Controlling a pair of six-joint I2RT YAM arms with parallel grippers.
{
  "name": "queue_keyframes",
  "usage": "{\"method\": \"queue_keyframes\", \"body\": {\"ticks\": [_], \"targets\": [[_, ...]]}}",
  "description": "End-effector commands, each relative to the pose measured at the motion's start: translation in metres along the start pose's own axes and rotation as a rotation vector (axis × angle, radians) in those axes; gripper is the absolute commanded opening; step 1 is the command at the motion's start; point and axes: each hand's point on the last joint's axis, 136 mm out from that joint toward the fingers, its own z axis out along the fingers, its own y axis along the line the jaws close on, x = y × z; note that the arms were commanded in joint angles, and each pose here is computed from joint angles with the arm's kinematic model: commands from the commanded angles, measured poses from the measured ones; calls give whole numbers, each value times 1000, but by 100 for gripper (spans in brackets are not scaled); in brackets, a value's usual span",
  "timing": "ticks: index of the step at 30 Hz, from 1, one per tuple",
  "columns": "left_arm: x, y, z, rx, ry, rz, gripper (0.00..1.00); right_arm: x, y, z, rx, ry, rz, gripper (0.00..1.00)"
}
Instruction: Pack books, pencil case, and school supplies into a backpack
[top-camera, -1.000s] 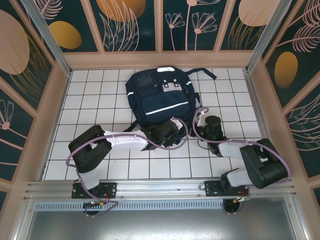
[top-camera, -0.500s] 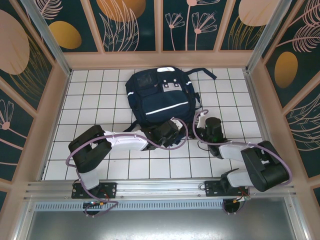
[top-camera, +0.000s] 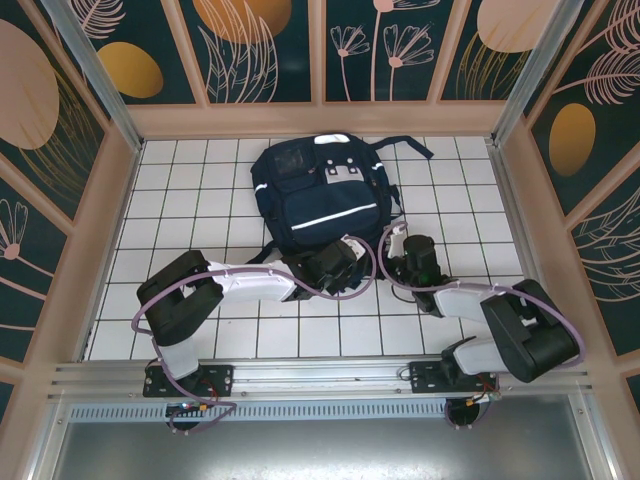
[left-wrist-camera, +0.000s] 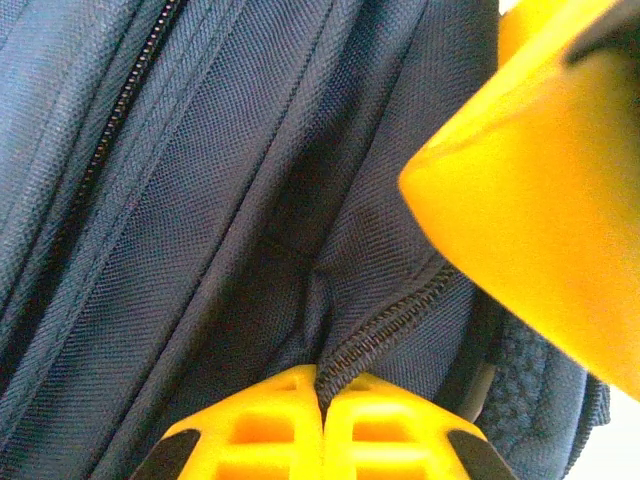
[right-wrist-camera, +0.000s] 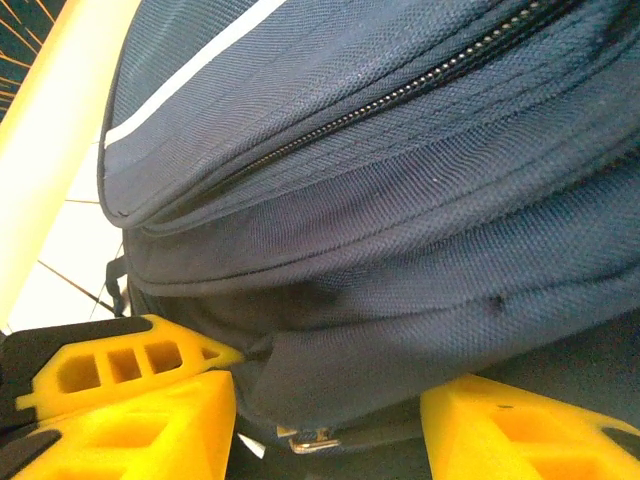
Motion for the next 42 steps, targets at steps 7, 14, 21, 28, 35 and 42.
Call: {"method": "queue_keyframes", "body": {"ticks": [7,14,21,28,35,42], "targets": [[8,3,1,-17,19,4,0,23,6,3,-16,70,-32,49],[8,7,1,-38,18,5,0,31,18,-6,-72,81,-33,48],[0,19,-8,-93,-27,-2,0,29,21,-12,-52,75,-60,48],[7,21,-11,-90,-38,-1,12,15,16,-9,66,5,-152,51],[9,22,-12,-87,-64,-38,5,-12,27,-12,63,-125,-286,58],[-25,41,-36,-97,-164,-97,0,-21,30,-12,17,-136,-302,61]]}}
